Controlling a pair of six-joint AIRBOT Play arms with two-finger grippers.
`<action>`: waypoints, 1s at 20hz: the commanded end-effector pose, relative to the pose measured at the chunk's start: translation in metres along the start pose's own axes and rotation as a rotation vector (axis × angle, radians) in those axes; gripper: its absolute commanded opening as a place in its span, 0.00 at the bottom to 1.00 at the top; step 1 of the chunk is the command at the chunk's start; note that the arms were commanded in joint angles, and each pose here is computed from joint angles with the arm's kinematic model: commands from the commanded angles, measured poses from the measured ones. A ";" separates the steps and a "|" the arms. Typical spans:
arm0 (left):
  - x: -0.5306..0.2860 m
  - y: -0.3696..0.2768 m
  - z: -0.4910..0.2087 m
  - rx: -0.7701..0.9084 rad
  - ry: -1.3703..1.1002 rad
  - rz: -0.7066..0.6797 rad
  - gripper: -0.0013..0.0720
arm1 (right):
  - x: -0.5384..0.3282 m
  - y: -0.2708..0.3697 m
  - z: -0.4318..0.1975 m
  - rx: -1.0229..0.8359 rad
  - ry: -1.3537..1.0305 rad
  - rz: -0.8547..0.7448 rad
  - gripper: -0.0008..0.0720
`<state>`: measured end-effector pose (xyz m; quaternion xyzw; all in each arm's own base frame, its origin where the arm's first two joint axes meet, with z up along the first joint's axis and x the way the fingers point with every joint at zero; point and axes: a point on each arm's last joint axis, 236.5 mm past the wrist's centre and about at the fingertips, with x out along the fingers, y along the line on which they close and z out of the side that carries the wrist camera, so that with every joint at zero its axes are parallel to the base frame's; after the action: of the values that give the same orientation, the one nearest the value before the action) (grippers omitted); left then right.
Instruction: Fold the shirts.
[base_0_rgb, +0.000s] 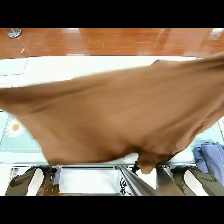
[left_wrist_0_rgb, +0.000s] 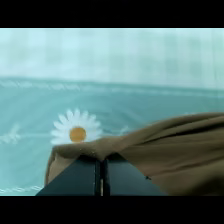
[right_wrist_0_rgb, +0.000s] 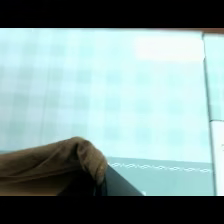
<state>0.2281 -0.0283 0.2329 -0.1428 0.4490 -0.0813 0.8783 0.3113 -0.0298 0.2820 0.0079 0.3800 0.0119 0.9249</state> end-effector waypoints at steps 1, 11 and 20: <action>0.095 0.012 -0.020 -0.036 0.163 -0.108 0.04 | 0.097 0.009 -0.005 -0.016 0.150 0.069 0.05; 0.254 0.054 0.113 -0.065 -0.110 -0.042 0.04 | 0.304 0.016 0.058 0.106 -0.087 0.060 0.05; 0.347 0.070 0.082 -0.093 0.004 -0.018 0.04 | 0.382 0.020 -0.029 0.191 0.184 0.080 0.06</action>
<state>0.4991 -0.0358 0.0201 -0.1869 0.4240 -0.0663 0.8837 0.5709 -0.0042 0.0201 0.0976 0.4242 0.0103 0.9002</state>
